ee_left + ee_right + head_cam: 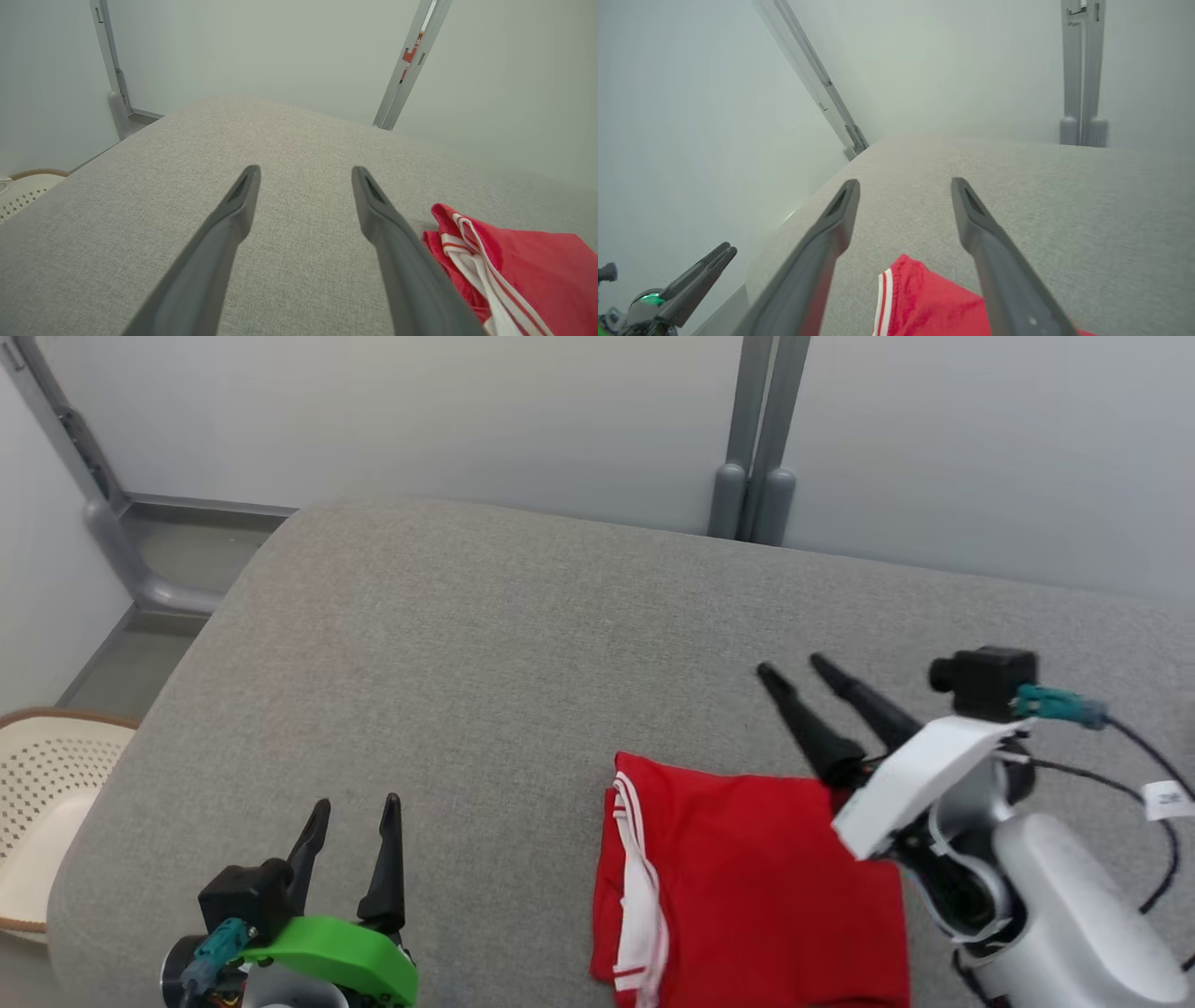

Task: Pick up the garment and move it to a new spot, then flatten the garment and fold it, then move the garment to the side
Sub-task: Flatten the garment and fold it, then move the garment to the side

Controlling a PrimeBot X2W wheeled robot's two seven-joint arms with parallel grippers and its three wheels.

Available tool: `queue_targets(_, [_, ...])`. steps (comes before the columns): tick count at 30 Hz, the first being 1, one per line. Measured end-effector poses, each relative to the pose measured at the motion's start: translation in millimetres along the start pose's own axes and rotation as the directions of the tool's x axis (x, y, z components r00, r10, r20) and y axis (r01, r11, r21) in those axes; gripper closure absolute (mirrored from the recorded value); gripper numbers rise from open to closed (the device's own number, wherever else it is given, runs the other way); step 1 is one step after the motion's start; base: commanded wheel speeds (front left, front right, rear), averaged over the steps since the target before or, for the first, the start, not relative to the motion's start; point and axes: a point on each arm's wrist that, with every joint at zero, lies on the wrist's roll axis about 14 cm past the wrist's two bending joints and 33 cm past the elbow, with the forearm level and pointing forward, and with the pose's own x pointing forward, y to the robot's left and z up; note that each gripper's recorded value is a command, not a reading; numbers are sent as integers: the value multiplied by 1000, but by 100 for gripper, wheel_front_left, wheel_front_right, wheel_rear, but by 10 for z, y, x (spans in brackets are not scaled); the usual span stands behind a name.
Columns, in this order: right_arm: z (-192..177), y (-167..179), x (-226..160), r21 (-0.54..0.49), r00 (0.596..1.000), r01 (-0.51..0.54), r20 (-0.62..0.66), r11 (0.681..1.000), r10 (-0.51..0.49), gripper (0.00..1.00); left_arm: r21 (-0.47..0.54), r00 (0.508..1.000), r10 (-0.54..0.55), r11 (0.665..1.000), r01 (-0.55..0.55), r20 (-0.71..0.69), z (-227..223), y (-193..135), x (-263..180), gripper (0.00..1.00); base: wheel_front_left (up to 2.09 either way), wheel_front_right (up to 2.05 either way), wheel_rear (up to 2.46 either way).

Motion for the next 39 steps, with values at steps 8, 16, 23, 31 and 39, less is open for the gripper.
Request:
queue_targets(8, [635,-981,-716,-123,936,309,214,943,-279,0,1,999,-44,999,44,17,46,-156,83,0,0,0,0])
queue_targets(16, [632,-1163,-1314,-171,854,443,380,880,-356,0,12,994,-73,997,72,84,227,-271,144,0,0,0,0])
queue_targets(23, [114,-1216,-1610,-190,859,480,303,856,-414,0,75,988,-114,992,106,108,257,-388,176,0,0,0,0])
queue_targets(31, [69,-1292,-1764,-184,836,523,304,832,-458,0,95,979,-186,979,178,85,147,-576,239,0,0,0,0])
queue_targets(39, [-61,-1279,-1680,-192,856,500,259,845,-448,0,94,977,-198,977,191,79,100,-621,275,0,0,0,0])
